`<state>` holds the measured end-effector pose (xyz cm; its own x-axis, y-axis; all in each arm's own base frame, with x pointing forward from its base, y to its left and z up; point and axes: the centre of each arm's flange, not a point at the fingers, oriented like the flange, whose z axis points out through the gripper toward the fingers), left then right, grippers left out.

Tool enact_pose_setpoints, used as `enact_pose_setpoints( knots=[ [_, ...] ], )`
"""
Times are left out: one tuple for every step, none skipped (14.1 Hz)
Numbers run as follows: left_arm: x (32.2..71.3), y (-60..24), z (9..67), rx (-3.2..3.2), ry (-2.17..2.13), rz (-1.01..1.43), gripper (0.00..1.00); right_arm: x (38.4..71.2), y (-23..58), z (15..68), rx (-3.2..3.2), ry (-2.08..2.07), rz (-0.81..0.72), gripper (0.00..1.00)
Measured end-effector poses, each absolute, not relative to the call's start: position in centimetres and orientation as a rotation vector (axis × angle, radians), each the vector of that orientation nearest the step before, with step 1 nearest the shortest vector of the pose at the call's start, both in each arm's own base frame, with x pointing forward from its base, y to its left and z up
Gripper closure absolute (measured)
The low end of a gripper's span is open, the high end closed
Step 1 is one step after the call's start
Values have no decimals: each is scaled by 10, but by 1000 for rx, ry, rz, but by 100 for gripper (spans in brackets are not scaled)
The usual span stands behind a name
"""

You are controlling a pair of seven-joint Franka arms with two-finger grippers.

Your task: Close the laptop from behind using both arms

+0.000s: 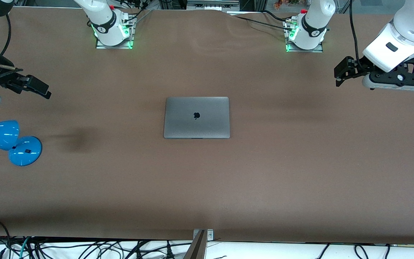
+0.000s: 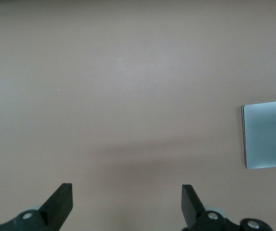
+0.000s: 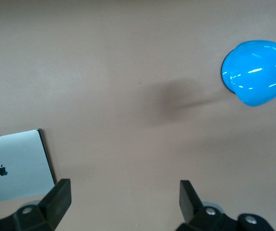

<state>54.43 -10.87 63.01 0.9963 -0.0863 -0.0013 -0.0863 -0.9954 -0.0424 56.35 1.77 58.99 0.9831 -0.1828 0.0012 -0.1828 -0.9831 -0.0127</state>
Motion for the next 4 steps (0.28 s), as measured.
enact_pose_setpoints(
  knots=[
    [545, -109, 629, -3096, 128, 1, 0, 563, 18, 590, -3116, 287, -4, 0],
    [545, -109, 629, -3096, 122, 3, 0, 563, 18, 590, -3116, 287, -3, 0],
    [545, -109, 628, -3096, 120, 4, 0, 563, 18, 590, -3116, 287, -3, 0],
    [545, -109, 628, -3096, 119, 5, 0, 563, 18, 589, -3116, 286, -2, 0]
  ],
)
